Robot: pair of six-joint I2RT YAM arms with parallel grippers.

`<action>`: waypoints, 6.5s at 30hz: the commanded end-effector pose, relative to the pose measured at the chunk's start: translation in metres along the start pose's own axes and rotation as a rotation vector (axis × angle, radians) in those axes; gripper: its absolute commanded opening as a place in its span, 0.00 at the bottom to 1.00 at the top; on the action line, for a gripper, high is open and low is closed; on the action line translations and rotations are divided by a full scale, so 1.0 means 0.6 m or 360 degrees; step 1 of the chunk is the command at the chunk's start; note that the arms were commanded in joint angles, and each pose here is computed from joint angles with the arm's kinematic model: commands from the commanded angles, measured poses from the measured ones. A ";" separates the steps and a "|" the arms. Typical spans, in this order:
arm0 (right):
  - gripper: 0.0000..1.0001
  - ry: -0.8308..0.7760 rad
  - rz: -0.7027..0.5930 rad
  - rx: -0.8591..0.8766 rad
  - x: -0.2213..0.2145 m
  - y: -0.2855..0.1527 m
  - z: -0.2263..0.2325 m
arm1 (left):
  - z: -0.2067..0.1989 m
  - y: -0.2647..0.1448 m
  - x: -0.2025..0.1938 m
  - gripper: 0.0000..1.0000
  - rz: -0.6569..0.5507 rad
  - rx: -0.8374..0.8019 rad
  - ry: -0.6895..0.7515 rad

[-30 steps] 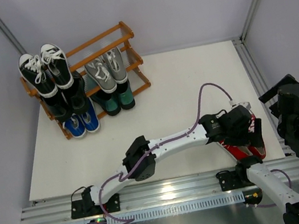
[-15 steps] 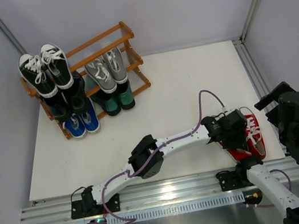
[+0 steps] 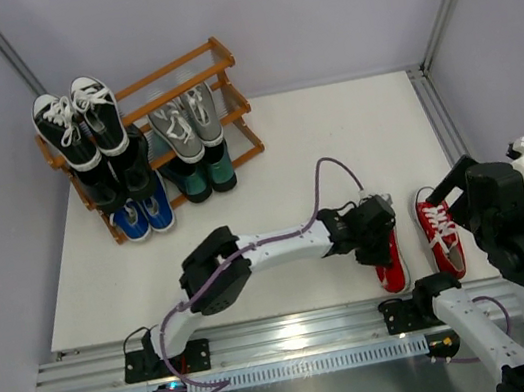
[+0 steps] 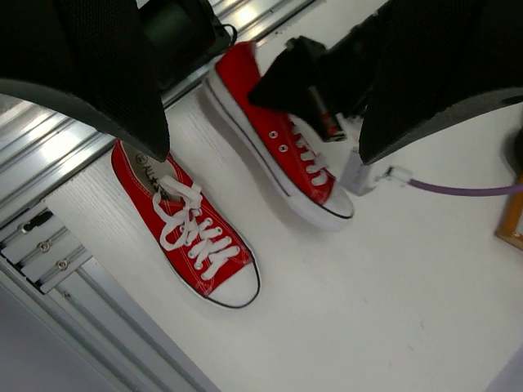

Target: Place and organize the shoes onto the shoe shelf

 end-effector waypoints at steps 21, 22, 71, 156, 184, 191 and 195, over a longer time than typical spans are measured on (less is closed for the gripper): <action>0.98 -0.0076 0.0644 -0.0662 -0.160 0.227 -0.074 | 0.313 -0.312 0.058 0.01 -0.0146 0.1053 0.0282; 0.98 -0.0004 0.0729 -0.0718 -0.162 0.240 -0.086 | 0.314 -0.320 0.063 0.00 -0.0161 0.1052 0.0283; 0.04 -0.0132 0.1475 0.0092 -0.395 0.207 0.099 | 0.451 -0.469 -0.092 0.00 -0.0616 0.1240 -0.0378; 0.84 -0.0365 0.0913 0.0122 -0.303 0.130 0.229 | 0.264 -0.358 -0.034 0.78 -0.0650 0.0698 -0.0352; 0.87 -0.0428 0.0929 0.0056 -0.263 0.169 0.145 | 0.374 -0.154 -0.122 0.00 -0.0216 0.0971 -0.0397; 0.86 -0.0388 0.0875 0.0063 -0.235 0.172 0.140 | 0.314 -0.181 -0.092 0.00 -0.0258 0.0678 0.0018; 0.85 -0.0360 0.0839 0.0062 -0.215 0.177 0.139 | 0.271 -0.225 -0.049 0.00 -0.0362 0.0632 0.0210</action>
Point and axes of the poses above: each gripper's point midway between its finger pads, its own y axis out along the fingers, its own z axis along the line the jaws close on, x = y × z, the point moved 3 cm from there along -y, back along the fingers, and after that the axes turned 8 degrees about y, right-handed, at the moved point
